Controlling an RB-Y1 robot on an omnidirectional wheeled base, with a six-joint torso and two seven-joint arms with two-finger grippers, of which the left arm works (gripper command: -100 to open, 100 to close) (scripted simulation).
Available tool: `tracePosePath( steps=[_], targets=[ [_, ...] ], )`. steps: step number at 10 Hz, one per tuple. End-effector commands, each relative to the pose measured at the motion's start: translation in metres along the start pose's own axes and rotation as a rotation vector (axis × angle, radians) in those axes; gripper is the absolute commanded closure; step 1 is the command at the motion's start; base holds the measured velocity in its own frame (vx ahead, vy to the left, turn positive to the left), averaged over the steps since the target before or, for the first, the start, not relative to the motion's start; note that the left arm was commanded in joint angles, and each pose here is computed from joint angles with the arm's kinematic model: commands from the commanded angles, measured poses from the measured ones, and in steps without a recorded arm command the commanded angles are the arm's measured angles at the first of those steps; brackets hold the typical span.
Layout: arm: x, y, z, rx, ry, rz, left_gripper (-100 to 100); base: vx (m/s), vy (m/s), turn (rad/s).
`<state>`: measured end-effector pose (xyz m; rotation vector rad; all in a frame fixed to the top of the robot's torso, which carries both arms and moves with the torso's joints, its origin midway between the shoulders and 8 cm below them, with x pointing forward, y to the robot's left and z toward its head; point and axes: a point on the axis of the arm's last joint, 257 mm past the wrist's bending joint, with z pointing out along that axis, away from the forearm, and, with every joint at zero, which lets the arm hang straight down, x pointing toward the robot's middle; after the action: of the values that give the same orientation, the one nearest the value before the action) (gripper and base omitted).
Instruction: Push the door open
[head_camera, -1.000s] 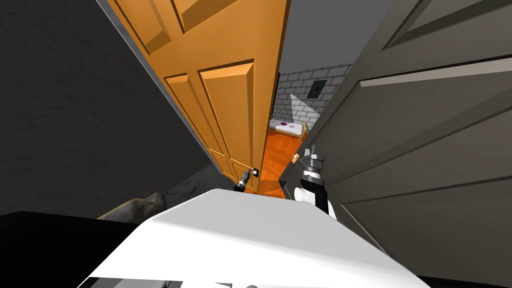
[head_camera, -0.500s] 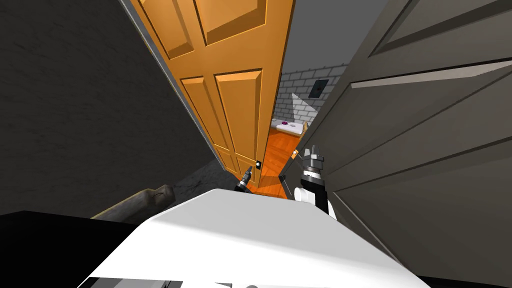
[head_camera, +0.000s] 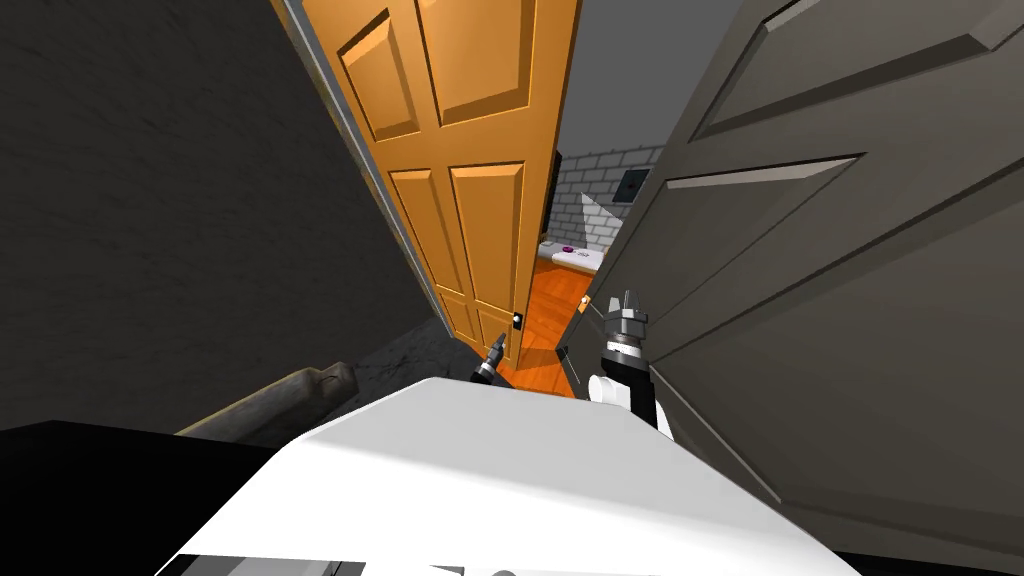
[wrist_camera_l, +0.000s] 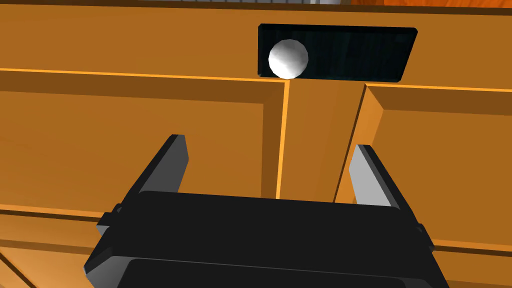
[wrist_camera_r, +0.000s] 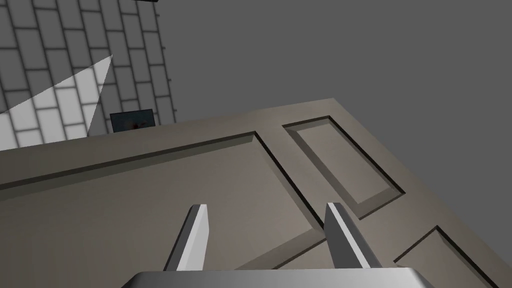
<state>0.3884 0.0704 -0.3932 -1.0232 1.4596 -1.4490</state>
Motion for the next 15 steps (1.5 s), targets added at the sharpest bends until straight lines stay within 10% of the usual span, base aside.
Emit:
tracePosePath(
  steps=[1, 9, 10, 15],
  targets=[
    [-0.0026, 0.0001, -0.0003, 0.001, -0.002, 0.005, -100, 0.168, -0.060, -0.015],
    [-0.0077, -0.0006, 0.0029, 0.011, -0.018, 0.004, -100, 0.174, -0.066, -0.017],
    [-0.0077, -0.0006, 0.0029, 0.011, -0.018, 0.004, 100, -0.014, 0.003, -0.010],
    [-0.0077, -0.0006, 0.0029, 0.011, -0.018, 0.004, 100, -0.010, 0.005, -0.003]
  ],
)
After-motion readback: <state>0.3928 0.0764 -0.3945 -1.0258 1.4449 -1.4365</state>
